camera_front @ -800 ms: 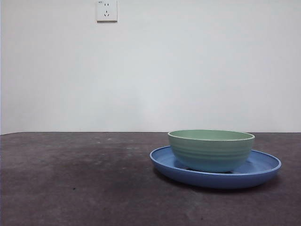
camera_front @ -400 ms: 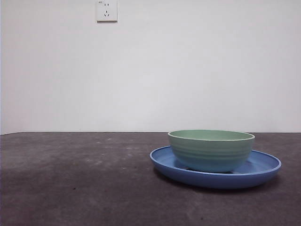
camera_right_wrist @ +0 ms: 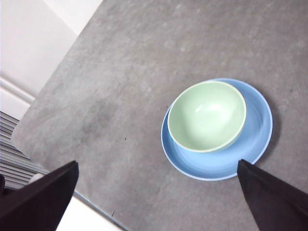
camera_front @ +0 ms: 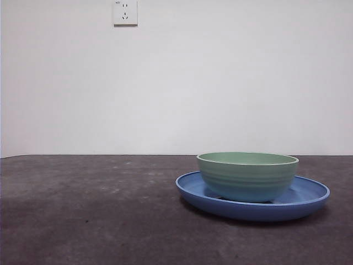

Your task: Place the green bowl on the blue plate

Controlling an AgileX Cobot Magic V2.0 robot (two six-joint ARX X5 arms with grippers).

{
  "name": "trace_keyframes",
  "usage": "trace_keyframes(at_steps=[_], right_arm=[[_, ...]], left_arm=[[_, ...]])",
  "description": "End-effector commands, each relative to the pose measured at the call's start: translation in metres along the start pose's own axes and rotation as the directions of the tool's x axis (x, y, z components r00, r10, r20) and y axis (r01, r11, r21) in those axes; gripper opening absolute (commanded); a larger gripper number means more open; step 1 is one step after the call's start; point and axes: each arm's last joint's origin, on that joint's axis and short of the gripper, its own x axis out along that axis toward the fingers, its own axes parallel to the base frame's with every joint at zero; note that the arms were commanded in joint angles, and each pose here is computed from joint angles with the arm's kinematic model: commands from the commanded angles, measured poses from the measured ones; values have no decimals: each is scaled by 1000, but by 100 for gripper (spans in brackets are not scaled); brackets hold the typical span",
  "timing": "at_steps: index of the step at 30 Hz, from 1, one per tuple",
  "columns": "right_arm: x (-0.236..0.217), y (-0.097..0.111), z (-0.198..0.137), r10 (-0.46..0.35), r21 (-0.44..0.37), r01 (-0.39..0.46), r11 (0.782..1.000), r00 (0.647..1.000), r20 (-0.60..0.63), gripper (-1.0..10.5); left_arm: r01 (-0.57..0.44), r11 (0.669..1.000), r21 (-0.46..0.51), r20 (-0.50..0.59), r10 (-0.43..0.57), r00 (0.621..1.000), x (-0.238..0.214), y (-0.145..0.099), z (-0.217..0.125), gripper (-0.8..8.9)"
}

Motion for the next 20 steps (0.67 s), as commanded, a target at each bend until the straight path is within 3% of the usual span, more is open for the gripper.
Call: trace_keyframes(at_steps=[1, 10, 15, 20], right_arm=[[-2, 3, 5, 4, -35, -3, 999, 1000, 23, 618], [5, -3, 9, -13, 1, 13, 1000, 1000, -14, 618], [28, -23, 18, -82, 84, 94, 992, 988, -130, 618], [59, -49, 28, -146, 102, 178, 979, 955, -259, 617]], left_arm=[[8, 1000, 2, 13, -8, 1000, -1, -1, 3, 626], [8, 1000, 3, 13, -8, 1000, -1, -1, 3, 626], [8, 1000, 3, 13, -8, 1000, -1, -1, 3, 626], [8, 1000, 3, 13, -8, 1000, -1, -1, 3, 626]])
